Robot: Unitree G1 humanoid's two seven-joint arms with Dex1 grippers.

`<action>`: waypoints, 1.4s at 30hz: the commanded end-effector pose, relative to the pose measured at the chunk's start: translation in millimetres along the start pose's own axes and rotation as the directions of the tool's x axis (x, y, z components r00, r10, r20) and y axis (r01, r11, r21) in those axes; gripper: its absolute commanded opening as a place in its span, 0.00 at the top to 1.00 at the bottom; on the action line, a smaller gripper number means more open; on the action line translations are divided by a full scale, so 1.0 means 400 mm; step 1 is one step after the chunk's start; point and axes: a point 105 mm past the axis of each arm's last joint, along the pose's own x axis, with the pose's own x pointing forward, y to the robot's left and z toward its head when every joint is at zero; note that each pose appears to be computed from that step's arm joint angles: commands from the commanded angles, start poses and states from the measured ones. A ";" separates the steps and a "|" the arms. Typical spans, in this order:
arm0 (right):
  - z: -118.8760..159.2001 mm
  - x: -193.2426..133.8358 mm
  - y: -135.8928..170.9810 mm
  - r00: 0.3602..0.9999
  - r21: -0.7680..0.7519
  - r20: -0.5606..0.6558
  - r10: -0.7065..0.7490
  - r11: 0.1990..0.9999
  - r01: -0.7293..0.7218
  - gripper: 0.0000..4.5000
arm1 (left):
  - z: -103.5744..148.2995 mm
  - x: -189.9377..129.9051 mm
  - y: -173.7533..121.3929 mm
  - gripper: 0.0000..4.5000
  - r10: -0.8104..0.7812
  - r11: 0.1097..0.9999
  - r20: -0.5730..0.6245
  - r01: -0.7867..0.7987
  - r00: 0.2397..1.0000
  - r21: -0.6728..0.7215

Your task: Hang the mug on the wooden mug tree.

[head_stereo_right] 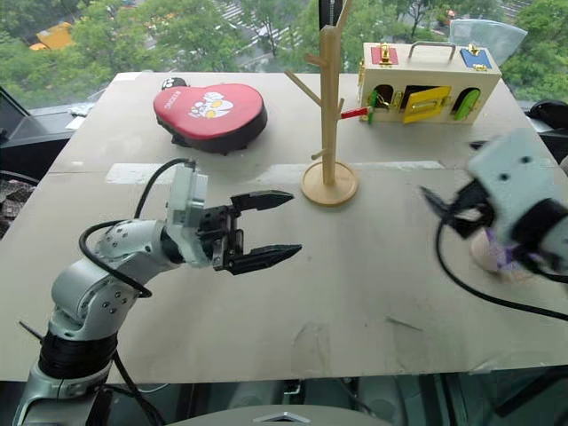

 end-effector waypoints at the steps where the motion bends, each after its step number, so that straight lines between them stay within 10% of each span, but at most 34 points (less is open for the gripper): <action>1: -0.026 -0.066 -0.033 0.992 0.030 -0.121 -0.048 0.998 0.052 0.00 | 0.003 0.020 -0.008 0.00 -0.066 0.998 0.018 0.066 0.998 0.024; 21: -0.227 -0.107 -0.023 0.877 0.281 -0.478 0.051 0.955 0.097 0.00 | -0.018 0.026 -0.003 0.00 -0.100 0.994 0.027 0.099 0.995 0.038; 32: -0.200 -0.105 -0.006 0.904 0.232 -0.418 0.085 0.973 0.016 0.99 | -0.032 0.001 -0.018 0.00 -0.068 0.998 0.022 0.067 0.997 0.015; 42: -0.138 -0.123 -0.107 0.983 0.328 -0.163 -0.085 0.935 0.136 0.99 | -0.039 0.003 -0.014 0.00 -0.058 0.997 0.013 0.058 0.998 0.045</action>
